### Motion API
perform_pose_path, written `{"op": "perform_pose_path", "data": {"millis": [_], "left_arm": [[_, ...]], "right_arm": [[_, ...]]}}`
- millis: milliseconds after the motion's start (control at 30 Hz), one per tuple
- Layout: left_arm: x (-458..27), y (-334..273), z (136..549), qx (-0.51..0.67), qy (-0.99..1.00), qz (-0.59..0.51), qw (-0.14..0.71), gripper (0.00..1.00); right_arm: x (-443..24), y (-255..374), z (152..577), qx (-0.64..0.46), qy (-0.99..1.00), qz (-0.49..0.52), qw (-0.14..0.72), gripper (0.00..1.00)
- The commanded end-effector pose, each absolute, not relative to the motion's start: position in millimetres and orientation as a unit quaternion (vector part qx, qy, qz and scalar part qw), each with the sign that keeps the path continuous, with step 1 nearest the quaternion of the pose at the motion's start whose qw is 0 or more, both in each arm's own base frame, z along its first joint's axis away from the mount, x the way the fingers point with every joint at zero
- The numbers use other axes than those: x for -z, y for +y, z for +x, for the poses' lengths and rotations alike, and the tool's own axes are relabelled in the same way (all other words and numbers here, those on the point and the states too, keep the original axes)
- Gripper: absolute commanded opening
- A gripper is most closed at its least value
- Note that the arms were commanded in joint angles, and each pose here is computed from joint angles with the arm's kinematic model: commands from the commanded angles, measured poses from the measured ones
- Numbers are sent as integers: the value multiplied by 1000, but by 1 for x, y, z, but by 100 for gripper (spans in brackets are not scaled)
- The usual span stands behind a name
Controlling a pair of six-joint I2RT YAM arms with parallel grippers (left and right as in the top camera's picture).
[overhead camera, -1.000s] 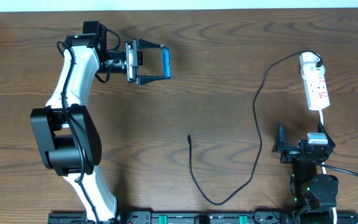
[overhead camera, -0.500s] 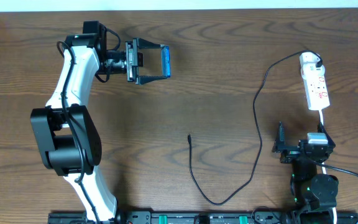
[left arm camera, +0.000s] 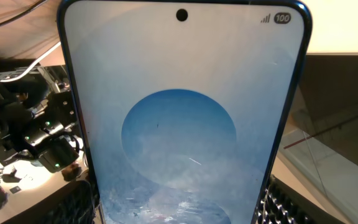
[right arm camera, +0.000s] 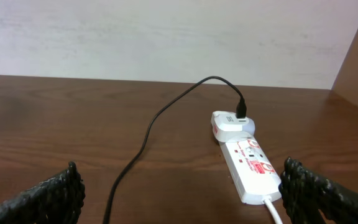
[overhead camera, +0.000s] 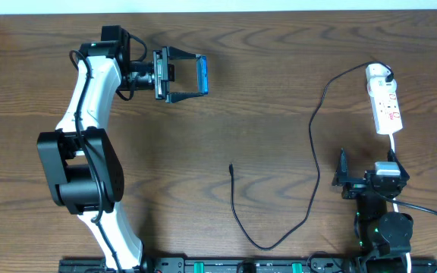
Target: Plug charger to phone and switch on socket
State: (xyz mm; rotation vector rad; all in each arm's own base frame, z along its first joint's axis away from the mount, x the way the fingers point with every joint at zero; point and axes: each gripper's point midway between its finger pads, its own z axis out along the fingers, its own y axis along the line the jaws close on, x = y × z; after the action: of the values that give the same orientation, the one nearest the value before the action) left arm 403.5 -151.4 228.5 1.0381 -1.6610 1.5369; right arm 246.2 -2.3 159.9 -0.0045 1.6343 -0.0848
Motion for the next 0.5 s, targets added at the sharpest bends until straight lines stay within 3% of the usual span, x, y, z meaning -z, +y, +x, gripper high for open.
{"op": "perform_pose_path", "data": {"millis": [0,467], "left_arm": [[-253,-152,402,-609,-622,374,321,7],[-250,-152,402,-605,-626,376,317,8]], "right_arm": [[-160,-3,246,43,729,-5,684,99],[-160,-3,246,43,729,-5,684,99]]}}
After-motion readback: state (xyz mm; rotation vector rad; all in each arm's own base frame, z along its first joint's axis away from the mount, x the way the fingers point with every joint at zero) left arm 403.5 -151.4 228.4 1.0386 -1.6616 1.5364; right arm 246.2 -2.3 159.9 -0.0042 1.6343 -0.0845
